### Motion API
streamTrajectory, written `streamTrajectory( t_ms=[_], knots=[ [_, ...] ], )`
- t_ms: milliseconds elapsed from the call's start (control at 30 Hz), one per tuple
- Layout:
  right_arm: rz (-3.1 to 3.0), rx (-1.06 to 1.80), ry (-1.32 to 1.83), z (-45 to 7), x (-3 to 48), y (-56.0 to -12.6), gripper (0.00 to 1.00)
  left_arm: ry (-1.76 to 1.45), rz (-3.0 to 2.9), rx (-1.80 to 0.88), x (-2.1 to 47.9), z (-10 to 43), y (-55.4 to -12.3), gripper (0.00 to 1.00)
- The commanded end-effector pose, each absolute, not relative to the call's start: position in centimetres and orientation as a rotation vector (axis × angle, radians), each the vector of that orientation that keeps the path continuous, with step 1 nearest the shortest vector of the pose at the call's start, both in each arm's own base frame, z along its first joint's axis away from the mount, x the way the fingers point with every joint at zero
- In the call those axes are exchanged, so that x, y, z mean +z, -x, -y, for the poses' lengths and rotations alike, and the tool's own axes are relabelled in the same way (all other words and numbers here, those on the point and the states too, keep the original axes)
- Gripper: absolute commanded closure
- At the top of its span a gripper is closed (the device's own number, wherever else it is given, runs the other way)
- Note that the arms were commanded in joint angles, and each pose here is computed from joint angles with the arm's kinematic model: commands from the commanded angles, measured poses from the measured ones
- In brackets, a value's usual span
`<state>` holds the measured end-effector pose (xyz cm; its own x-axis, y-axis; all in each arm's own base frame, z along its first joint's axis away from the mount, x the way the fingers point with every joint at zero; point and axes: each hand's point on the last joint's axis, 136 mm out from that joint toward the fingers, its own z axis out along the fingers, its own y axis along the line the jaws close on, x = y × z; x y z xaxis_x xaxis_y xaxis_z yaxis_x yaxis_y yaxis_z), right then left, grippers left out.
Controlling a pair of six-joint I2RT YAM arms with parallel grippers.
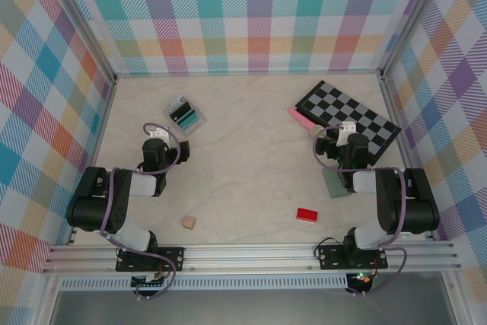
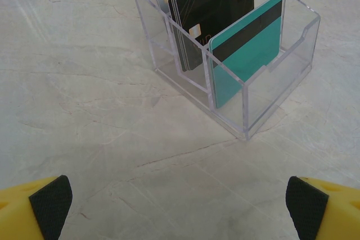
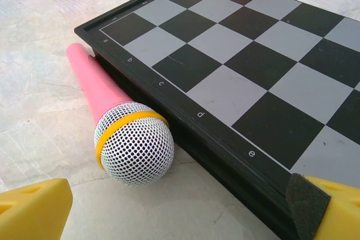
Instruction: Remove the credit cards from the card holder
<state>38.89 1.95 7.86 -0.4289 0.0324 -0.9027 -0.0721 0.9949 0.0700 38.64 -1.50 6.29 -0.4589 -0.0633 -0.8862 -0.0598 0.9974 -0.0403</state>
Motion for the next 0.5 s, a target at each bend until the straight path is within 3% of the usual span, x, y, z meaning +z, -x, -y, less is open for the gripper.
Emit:
streamTrajectory(
  t_ms=[0,467],
  knots=[
    [-1.966,0.140,0.021,-2.1,9.0,-39.7,0.00,0.094,-1.985,0.002,7.9,1.0,-39.7,0.00],
    [-1.989,0.219,-0.115,-2.0,15.7,-37.2,0.00,0.201,-2.015,0.025,12.0,-0.1,-38.3,0.00]
  ],
)
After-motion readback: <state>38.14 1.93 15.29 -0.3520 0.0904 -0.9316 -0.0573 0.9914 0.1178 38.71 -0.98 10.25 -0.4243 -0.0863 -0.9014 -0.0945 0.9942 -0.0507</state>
